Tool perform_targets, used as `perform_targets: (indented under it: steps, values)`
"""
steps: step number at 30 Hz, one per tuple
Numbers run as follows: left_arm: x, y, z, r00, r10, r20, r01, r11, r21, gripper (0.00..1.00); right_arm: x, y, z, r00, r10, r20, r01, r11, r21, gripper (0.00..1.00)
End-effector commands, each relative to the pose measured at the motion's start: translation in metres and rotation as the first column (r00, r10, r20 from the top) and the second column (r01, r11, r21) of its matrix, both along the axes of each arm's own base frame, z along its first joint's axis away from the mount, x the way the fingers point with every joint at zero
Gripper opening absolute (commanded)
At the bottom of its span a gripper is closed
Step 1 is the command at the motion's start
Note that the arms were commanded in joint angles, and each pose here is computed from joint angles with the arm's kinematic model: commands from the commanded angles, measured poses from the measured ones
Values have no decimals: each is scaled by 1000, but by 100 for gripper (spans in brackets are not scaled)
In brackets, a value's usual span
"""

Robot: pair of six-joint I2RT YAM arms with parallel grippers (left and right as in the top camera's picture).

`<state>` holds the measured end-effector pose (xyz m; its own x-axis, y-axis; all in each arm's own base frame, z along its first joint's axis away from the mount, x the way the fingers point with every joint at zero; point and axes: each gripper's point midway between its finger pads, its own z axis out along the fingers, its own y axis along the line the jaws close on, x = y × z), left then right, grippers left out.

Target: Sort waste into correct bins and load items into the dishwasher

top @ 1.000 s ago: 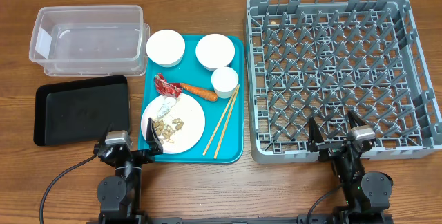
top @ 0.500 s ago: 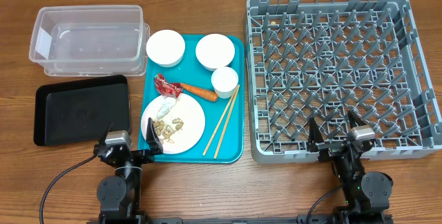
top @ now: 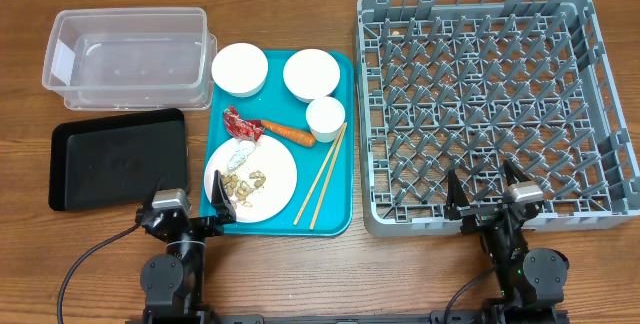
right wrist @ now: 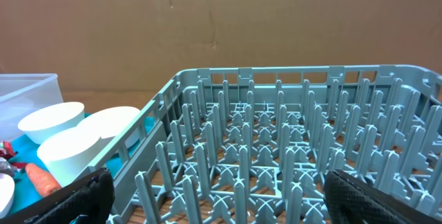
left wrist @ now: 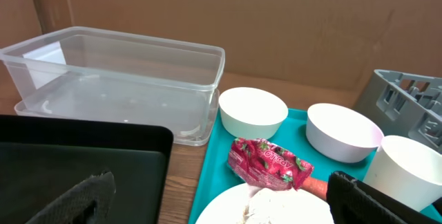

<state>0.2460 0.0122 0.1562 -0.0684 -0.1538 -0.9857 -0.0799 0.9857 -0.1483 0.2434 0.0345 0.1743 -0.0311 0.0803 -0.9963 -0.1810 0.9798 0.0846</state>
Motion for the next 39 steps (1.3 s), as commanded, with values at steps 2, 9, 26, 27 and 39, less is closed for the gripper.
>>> perform_targets:
  steps: [2,9,26,27,39]
  values:
    - [0,-14,2,997,-75,8,75,997,-28,100,0,0,-1,1000,-1,-19,3,992,125,100]
    - [-7,-16,9,996,-80,-39,76,992,-99,100,-8,0,10,996,1,-86,14,985,173,100]
    - [-4,-25,71,877,-143,-460,127,990,-65,100,-16,1,76,922,8,-387,57,986,155,100]
    - [-1,-28,71,838,-160,-522,149,987,-62,100,-12,1,74,890,8,-456,67,987,147,100]
    - [49,-31,43,458,-176,-871,101,984,-146,100,31,-5,50,500,-55,-864,124,992,9,100]
